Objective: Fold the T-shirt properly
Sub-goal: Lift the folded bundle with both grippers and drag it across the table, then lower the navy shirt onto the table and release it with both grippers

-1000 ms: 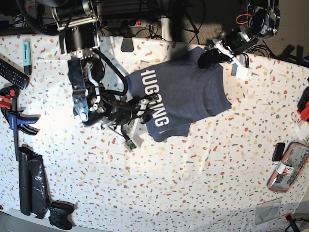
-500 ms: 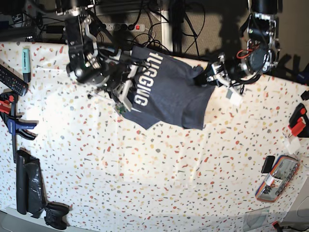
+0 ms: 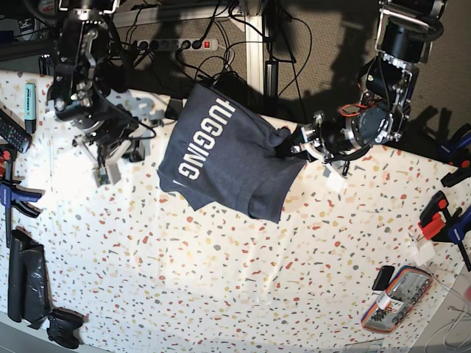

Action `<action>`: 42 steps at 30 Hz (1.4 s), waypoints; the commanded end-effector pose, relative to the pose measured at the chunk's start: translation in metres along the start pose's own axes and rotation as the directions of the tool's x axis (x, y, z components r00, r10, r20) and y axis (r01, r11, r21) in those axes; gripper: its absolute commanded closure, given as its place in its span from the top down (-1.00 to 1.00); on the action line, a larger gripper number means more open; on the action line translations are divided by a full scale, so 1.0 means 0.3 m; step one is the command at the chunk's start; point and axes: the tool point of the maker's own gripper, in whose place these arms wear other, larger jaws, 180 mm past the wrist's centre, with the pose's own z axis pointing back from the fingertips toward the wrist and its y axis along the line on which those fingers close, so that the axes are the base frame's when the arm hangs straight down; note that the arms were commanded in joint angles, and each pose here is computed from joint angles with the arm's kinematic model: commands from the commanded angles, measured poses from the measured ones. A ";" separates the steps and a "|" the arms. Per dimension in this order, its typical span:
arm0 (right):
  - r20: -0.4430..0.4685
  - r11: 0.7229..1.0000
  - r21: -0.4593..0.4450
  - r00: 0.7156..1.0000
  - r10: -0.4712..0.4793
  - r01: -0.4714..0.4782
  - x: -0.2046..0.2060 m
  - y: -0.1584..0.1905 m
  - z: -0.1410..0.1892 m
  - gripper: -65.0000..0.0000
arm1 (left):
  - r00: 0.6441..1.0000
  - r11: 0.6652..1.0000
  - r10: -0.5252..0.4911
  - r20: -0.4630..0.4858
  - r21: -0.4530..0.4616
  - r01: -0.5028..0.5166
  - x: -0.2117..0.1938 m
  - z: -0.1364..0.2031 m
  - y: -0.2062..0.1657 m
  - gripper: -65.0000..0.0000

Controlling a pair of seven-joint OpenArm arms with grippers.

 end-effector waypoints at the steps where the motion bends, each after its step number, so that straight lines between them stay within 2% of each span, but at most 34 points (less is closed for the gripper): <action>1: 0.040 1.000 -0.015 0.999 0.008 -0.008 0.064 -0.045 0.019 -1.00 | 0.863 0.850 -0.501 -0.066 0.154 0.504 0.124 -0.135 -0.115 -1.00; 2: 0.045 1.000 -0.013 0.999 -0.001 0.002 0.084 -0.068 0.031 -1.00 | 0.855 0.839 -0.513 -0.074 0.166 0.518 0.119 -0.147 -0.123 -1.00; 5: 0.074 1.000 0.003 0.997 -0.022 0.022 0.147 -0.119 0.064 -1.00 | 0.852 0.839 -0.521 -0.063 0.145 0.524 0.112 -0.175 -0.171 -1.00; 9: 0.096 0.999 -0.037 0.995 -0.006 0.010 0.218 -0.190 0.087 -1.00 | 0.852 0.841 -0.521 -0.050 0.137 0.523 0.123 -0.182 -0.191 -1.00; 17: 0.058 0.994 -0.019 0.992 -0.109 0.110 0.212 -0.273 0.008 -1.00 | 0.852 0.842 -0.521 -0.049 0.135 0.522 0.122 -0.184 -0.194 -1.00; 21: 0.050 0.992 -0.022 0.991 -0.122 0.123 0.233 -0.308 -0.009 -1.00 | 0.852 0.842 -0.521 -0.048 0.134 0.522 0.122 -0.185 -0.196 -1.00; 31: -0.052 0.995 0.013 0.994 -0.101 0.101 0.219 -0.296 -0.103 -1.00 | 0.853 0.843 -0.520 -0.046 0.133 0.521 0.121 -0.186 -0.198 -1.00; 36: -0.148 0.994 0.059 0.985 -0.082 0.092 0.186 -0.256 -0.176 -1.00 | 0.853 0.843 -0.519 -0.046 0.134 0.520 0.123 -0.185 -0.197 -1.00; 42: -0.198 0.995 0.095 0.980 -0.021 0.040 0.171 -0.201 -0.204 -1.00 | 0.880 0.875 -0.473 -0.038 0.092 0.475 0.113 -0.186 -0.222 -1.00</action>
